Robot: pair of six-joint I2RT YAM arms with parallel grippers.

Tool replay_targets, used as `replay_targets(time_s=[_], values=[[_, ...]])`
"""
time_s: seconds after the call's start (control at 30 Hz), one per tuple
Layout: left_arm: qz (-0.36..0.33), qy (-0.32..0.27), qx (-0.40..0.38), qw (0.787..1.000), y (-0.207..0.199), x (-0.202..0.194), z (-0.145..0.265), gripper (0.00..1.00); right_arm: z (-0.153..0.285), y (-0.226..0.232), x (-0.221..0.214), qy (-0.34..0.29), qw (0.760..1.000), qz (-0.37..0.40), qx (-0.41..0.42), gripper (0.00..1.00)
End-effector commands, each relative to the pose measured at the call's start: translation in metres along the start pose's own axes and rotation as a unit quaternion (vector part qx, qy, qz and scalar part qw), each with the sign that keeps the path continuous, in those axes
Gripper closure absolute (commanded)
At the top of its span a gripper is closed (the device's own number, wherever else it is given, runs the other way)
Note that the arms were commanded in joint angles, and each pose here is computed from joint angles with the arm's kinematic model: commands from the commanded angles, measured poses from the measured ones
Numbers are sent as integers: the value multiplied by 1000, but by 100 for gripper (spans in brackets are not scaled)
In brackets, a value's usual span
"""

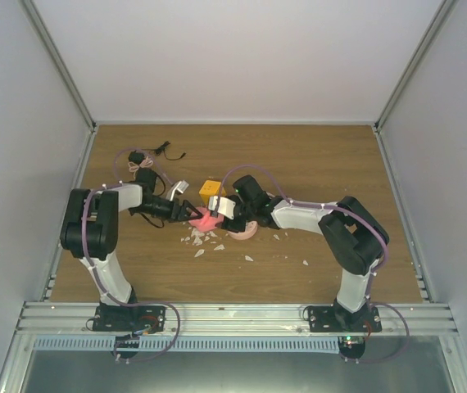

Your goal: Pull the plug off the socket

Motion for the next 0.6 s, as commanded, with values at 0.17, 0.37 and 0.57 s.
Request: replay_targets(time_s=[0.17,0.37,0.57], values=[[-26,1,-21,999,-16,9,-4,36,-6,26,-32,53,997,-33,36,42],[-61,-16,-19,998,-36,10,6,46,-8,27,-33,50,997,-34,41,44],[-79,-6,2,997,-39,7,-1,51,-8,25,-27,42,998,-37,42,44]])
Point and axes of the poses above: each gripper's point midway between its finger pads, its own z axis back along the fingers, its own y axis along the line the jaws close on, x = y × z, the point moved 1 cm from there along z, back along the fingers, and after that the axes turned 13 degrees about z, right-handed, at the moved point
